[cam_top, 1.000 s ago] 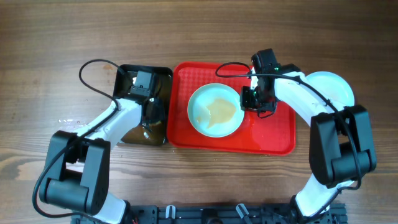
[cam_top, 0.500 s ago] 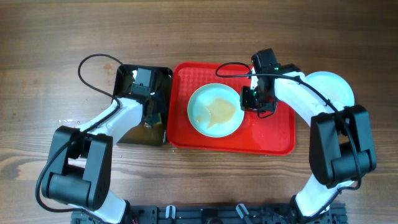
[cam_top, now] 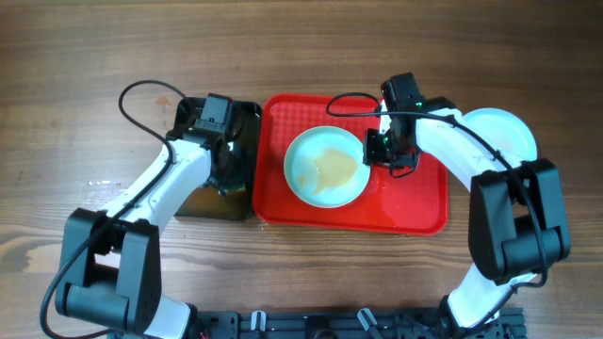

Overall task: Clean dirty plates on tray and stack at the side
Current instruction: 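Return the sponge to the black tray water with left gripper, then lift the plate with right gripper and stack it on the right pile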

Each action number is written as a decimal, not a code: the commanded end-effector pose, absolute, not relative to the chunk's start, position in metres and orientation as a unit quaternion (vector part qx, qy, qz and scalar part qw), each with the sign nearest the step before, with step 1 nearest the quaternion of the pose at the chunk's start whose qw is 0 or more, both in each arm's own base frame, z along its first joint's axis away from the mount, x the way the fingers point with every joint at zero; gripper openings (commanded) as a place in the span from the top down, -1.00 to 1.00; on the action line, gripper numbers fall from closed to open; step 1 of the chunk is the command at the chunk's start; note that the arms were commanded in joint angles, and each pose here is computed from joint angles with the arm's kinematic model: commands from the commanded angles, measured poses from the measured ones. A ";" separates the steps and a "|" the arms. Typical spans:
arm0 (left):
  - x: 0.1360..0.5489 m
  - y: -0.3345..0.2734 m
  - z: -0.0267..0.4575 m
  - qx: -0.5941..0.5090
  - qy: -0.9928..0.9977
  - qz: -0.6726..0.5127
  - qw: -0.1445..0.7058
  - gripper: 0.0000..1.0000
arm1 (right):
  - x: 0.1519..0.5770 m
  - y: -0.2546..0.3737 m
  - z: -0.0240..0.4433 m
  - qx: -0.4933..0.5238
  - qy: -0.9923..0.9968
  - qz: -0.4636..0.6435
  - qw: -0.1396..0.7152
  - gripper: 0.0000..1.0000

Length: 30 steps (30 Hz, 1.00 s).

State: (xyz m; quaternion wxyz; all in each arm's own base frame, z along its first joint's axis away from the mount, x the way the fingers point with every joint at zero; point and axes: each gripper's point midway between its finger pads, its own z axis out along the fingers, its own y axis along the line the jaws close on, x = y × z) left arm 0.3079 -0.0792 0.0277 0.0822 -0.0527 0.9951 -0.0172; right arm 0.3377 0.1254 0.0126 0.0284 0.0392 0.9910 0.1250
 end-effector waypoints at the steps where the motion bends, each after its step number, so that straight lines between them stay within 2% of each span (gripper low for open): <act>1: 0.307 -0.082 0.034 -0.065 0.994 -0.029 0.081 -0.49 | 0.338 0.122 0.014 0.041 0.991 0.120 0.033 0.35; 4: 0.308 -0.083 0.034 -0.067 0.994 -0.030 0.083 -0.49 | 0.333 0.131 -0.001 0.042 0.989 0.143 0.006 0.36; 8: 0.311 -0.083 0.034 -0.067 0.993 -0.032 0.089 -0.52 | 0.330 0.138 -0.006 0.041 0.986 0.161 -0.009 0.91; 12: 0.312 -0.083 0.034 -0.067 0.993 -0.032 0.090 -0.53 | 0.330 0.137 0.000 0.038 0.986 0.163 -0.003 0.91; 16: 0.312 -0.084 0.034 -0.067 0.993 -0.032 0.090 -0.57 | 0.345 0.132 0.036 0.031 0.986 0.155 0.062 0.92; 20: 0.313 -0.084 0.035 -0.067 0.993 -0.033 0.092 -0.57 | 0.359 0.112 0.081 0.031 0.983 0.110 0.147 0.91; 26: 0.314 -0.084 0.035 -0.067 0.993 -0.034 0.093 -0.58 | 0.354 0.076 0.089 0.038 0.985 0.007 0.165 0.92; 30: 0.314 -0.084 0.035 -0.067 0.993 -0.034 0.095 -0.60 | 0.356 0.069 0.118 0.034 0.975 -0.034 0.217 0.91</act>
